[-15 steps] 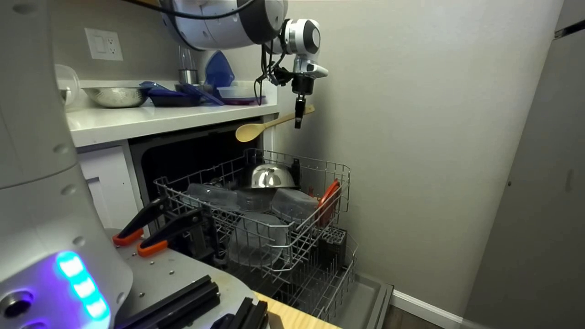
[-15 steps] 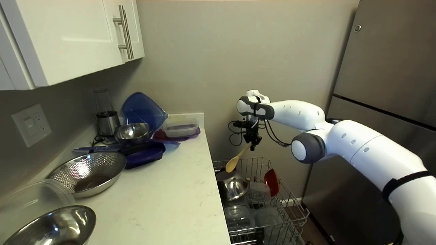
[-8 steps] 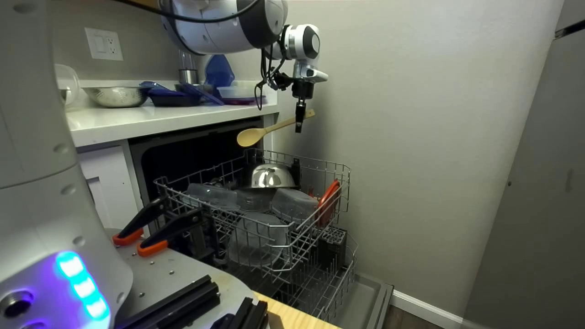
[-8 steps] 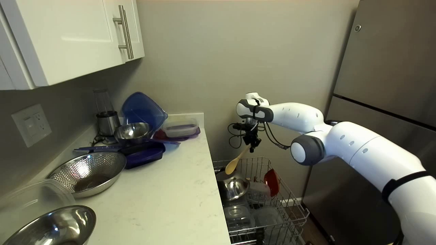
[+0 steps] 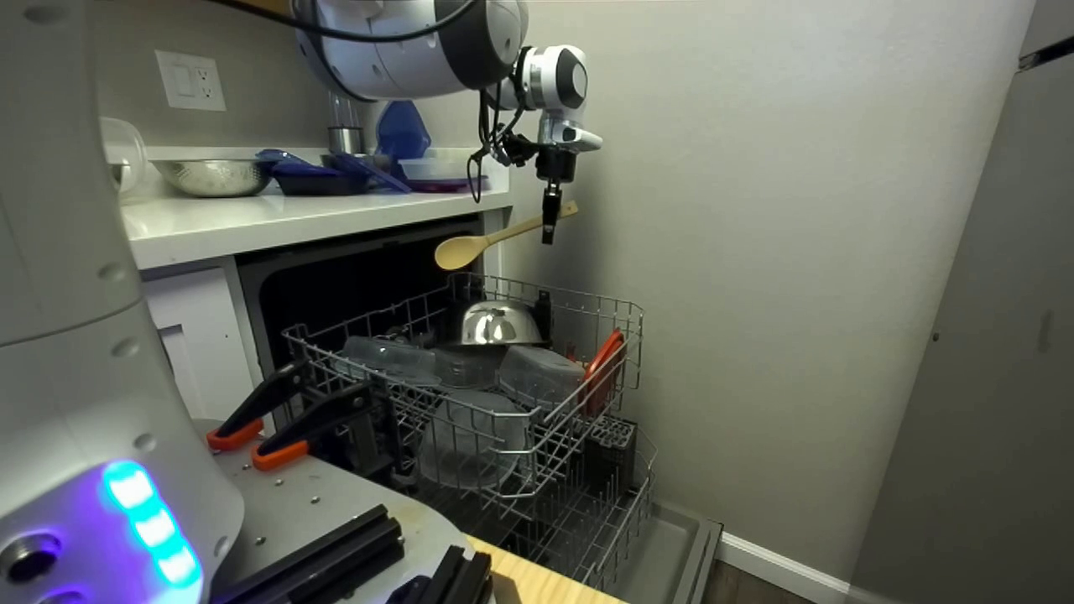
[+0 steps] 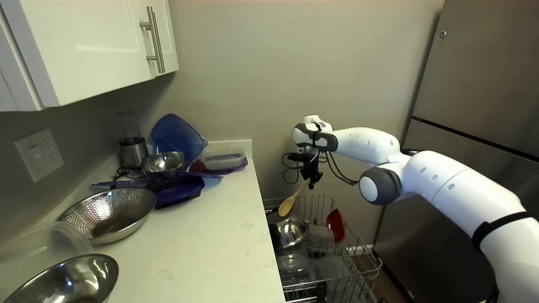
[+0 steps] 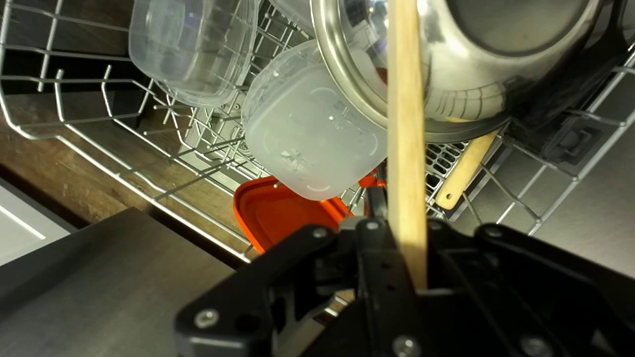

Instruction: Pick up the wooden spoon from the counter and put it in the dishwasher.

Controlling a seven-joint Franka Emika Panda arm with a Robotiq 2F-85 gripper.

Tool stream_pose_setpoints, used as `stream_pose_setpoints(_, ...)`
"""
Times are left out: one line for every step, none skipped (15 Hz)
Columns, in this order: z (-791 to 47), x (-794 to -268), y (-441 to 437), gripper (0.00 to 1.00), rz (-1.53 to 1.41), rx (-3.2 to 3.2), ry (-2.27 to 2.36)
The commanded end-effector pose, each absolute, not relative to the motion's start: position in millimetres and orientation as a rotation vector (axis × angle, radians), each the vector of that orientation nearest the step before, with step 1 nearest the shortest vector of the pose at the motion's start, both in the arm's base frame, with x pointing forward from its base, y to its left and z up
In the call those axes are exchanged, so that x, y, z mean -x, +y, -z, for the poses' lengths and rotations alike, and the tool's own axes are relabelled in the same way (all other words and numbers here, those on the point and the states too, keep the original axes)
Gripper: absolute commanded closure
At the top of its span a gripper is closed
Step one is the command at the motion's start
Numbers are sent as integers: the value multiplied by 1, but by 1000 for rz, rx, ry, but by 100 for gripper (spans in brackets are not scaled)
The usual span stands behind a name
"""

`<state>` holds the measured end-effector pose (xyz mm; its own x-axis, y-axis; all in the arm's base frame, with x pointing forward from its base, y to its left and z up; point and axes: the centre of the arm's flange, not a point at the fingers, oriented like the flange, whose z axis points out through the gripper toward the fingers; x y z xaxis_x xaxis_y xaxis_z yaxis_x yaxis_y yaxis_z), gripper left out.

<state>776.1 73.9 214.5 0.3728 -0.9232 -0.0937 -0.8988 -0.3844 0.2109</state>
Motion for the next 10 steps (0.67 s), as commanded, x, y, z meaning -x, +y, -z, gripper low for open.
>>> stream_pose_setpoints(-215,-776,74,95,297,-2498,-1667)
stream_pose_setpoints(-215,-776,74,99,297,-2498,-1667)
stream_pose_setpoints(-212,-779,81,99,315,-2485,-1670)
stream_pose_setpoints(-209,-780,84,99,323,-2468,-1691)
stream_pose_setpoints(-202,-782,86,99,326,-2417,-1778)
stream_pose_setpoints(-199,-782,86,99,340,-2389,-1814)
stream_pose_setpoints(-190,-782,84,99,368,-2335,-1895)
stream_pose_setpoints(-185,-781,82,99,394,-2298,-1944)
stream_pose_setpoints(-177,-778,76,99,404,-2243,-2008)
stream_pose_setpoints(-171,-777,71,99,418,-2199,-2057)
